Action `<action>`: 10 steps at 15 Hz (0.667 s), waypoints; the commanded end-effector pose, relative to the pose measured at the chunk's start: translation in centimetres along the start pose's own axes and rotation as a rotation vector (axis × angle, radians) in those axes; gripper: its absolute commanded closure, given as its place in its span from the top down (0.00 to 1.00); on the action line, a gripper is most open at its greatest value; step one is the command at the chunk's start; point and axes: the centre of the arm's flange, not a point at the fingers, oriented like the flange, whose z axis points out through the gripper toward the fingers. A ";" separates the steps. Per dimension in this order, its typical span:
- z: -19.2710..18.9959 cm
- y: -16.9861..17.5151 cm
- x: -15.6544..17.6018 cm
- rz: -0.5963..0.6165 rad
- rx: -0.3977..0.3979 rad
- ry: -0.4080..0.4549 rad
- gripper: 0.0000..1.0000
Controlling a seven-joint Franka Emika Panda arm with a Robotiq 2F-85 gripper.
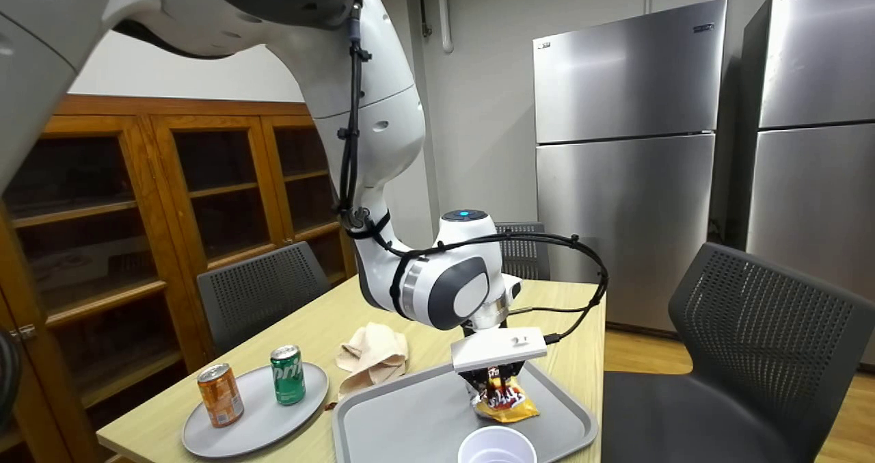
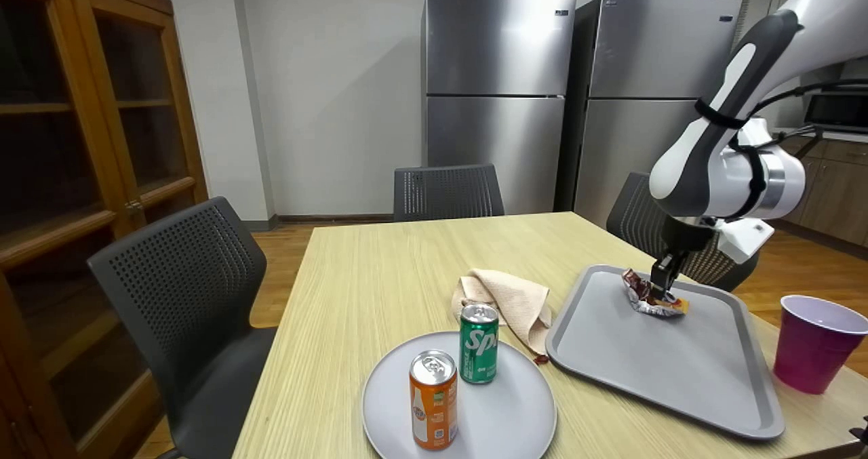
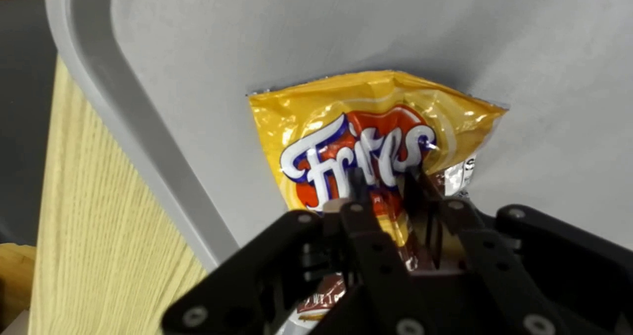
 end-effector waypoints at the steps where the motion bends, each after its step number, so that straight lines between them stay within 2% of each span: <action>1: 0.0 0.4 0.3 0.004 -0.004 0.015 0.00; 10: -2.3 -0.6 1.5 -0.031 -0.012 0.042 0.00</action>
